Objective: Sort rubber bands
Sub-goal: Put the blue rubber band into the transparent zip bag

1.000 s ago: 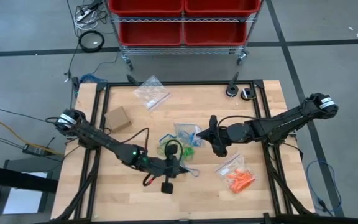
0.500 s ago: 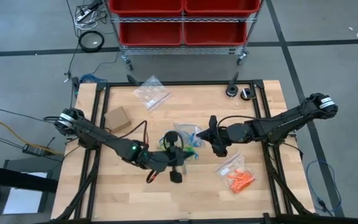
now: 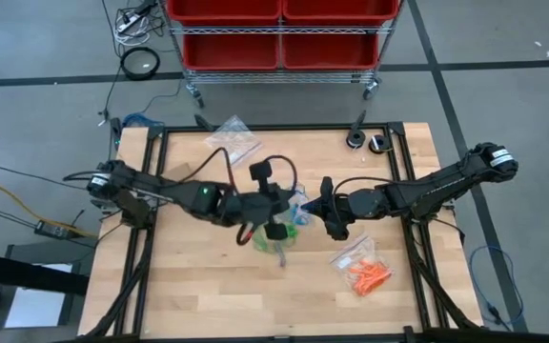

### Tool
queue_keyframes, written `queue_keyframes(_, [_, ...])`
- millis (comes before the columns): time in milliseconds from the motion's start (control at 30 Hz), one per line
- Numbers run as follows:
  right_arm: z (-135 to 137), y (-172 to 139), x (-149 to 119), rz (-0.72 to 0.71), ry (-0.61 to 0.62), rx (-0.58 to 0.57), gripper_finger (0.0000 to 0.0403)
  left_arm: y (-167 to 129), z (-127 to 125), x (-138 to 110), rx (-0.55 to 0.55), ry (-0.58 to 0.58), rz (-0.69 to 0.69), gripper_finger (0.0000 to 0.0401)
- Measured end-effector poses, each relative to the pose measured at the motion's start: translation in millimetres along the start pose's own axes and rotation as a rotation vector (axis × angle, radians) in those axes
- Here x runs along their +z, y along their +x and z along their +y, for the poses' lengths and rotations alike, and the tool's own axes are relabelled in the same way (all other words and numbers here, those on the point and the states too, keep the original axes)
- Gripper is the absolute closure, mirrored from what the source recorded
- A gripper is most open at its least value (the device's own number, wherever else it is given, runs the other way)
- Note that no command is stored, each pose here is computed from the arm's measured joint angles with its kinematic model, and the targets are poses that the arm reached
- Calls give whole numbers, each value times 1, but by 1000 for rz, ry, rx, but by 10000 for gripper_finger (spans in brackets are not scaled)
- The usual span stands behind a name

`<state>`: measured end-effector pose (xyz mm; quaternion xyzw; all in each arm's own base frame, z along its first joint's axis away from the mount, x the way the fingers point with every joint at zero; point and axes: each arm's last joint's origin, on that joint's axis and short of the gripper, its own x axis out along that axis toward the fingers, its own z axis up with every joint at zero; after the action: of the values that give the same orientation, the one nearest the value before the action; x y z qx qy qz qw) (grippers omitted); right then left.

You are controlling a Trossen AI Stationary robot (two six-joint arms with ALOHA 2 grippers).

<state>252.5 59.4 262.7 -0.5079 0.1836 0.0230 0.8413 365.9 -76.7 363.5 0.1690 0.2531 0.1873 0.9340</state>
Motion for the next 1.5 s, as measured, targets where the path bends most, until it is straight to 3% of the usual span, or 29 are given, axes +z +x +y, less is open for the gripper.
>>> queue_keyframes(233, [0, 0, 0, 0, -1, 0, 403, 8, 11, -16, -87, -31, 152, 401])
queue_keyframes(500, [0, 0, 0, 0, -1, 0, 403, 7, 10, -17, -106, -40, 160, 396])
queue_keyframes(767, [0, 0, 0, -1, -2, 0, 403, 9, 11, -17, -123, -63, 165, 312])
queue_keyframes(1000, [0, 0, 0, -1, -2, 0, 403, 8, 12, -17, -37, -75, 164, 246])
queue_keyframes(1267, [0, 0, 0, 2, -9, -1, 403, -14, -3, -26, -54, -47, 251, 248])
queue_keyframes(1367, [-1, 0, -1, 12, -9, -8, 403, -27, -9, -32, 22, -55, 285, 249])
queue_keyframes(1500, [-1, 0, -2, 37, -3, -25, 403, -57, -13, -28, 160, -88, 188, 249])
